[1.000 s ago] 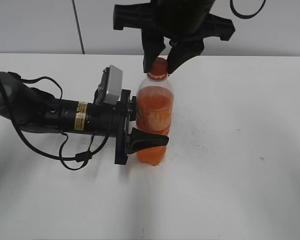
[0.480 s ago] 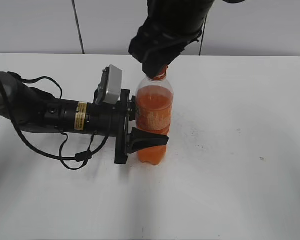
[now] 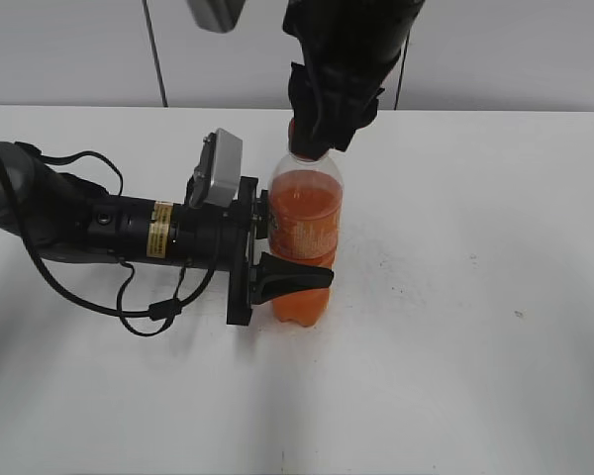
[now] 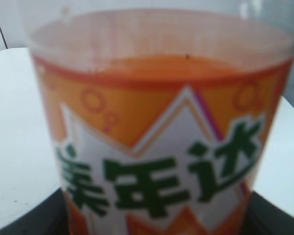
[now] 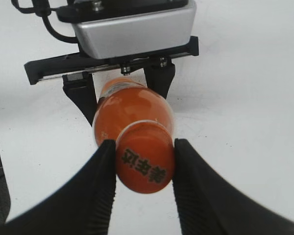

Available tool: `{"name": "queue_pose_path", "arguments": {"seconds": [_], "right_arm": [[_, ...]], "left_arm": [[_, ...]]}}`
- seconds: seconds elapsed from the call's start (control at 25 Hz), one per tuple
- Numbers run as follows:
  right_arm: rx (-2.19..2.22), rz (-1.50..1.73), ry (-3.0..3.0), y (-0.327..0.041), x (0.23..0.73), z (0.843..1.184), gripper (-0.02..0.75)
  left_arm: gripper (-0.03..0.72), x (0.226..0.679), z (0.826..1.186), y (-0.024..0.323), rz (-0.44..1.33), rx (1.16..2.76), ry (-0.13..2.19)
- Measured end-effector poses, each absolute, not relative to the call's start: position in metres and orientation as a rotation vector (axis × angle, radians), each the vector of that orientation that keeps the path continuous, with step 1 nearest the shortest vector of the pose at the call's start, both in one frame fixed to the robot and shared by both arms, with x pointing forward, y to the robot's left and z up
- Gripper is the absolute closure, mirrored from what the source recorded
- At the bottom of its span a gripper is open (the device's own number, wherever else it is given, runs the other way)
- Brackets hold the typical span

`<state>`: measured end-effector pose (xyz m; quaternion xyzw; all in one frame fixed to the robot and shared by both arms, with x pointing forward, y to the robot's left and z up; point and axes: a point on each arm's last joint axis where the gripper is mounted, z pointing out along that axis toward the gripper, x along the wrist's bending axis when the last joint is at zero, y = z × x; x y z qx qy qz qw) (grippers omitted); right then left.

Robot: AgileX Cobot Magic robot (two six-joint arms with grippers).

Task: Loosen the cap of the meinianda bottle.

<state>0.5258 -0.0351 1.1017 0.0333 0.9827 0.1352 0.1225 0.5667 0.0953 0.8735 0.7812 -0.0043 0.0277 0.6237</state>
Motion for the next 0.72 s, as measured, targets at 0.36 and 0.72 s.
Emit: {"name": "queue_pose_path", "arguments": {"seconds": [0.36,0.72], "right_arm": [[-0.167,0.360,2.846,-0.035,0.526,1.102,0.467],[-0.188,0.416,2.819,-0.039,0.518,1.117,0.468]], "left_arm": [[0.270,0.566,0.873,0.095,0.062,1.794,-0.012],[0.270,0.567,0.874,0.096,0.063,1.793,-0.014]]}}
